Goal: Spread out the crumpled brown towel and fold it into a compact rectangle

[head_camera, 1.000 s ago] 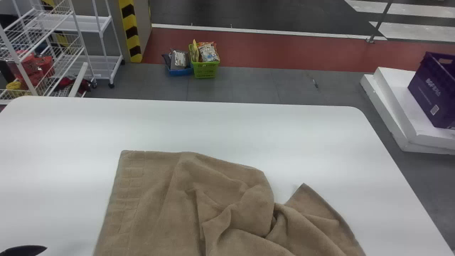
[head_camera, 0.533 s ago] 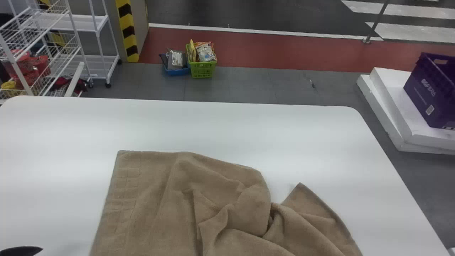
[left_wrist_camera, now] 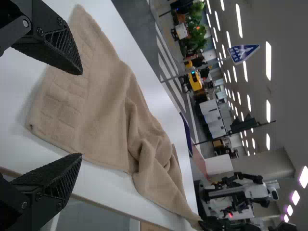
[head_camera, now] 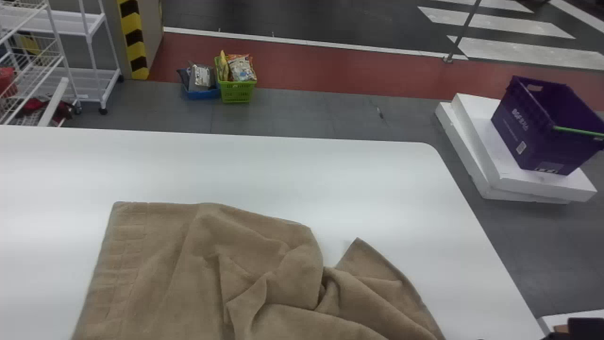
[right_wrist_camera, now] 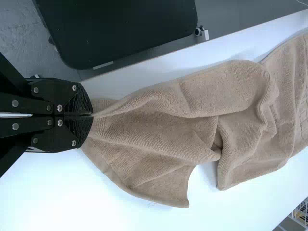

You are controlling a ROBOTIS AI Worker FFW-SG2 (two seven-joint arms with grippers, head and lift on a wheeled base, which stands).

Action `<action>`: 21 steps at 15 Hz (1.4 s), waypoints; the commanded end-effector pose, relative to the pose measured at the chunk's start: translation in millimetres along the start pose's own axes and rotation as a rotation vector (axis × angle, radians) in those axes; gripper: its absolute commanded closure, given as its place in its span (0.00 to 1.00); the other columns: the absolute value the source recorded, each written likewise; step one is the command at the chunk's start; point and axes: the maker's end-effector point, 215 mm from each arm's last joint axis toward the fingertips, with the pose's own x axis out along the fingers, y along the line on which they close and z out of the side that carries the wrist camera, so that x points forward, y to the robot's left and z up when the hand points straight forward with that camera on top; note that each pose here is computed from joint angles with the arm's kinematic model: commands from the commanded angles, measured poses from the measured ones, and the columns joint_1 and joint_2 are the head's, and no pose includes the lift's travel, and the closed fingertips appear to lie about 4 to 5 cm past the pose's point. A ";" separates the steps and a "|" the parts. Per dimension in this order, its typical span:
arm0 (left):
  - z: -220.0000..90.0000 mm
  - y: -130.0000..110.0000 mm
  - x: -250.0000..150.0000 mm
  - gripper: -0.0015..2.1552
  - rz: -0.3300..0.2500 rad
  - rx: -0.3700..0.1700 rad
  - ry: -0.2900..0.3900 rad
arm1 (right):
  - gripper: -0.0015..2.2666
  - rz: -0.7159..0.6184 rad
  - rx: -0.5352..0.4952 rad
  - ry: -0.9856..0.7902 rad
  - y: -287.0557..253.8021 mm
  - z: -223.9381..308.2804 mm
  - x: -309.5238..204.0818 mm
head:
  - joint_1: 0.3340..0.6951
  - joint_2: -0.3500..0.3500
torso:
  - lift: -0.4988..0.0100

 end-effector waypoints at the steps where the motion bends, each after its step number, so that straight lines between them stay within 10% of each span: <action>1: 5.5 -2.9 15.8 0.12 -0.032 -0.037 0.011 | 0.52 -0.001 0.003 -0.004 0.5 2.8 -0.4 | 1.00 0.15 | 0.73; 11: -24.1 -6.8 55.5 0.12 -0.132 -0.244 0.205 | 0.52 0.007 0.010 -0.003 4.9 4.3 4.2 | 1.00 0.06 | 0.73; 21: -30.7 -14.0 63.0 0.17 -0.152 -0.232 0.238 | 0.52 0.005 0.026 -0.006 4.6 4.1 4.8 | 1.00 0.06 | 0.73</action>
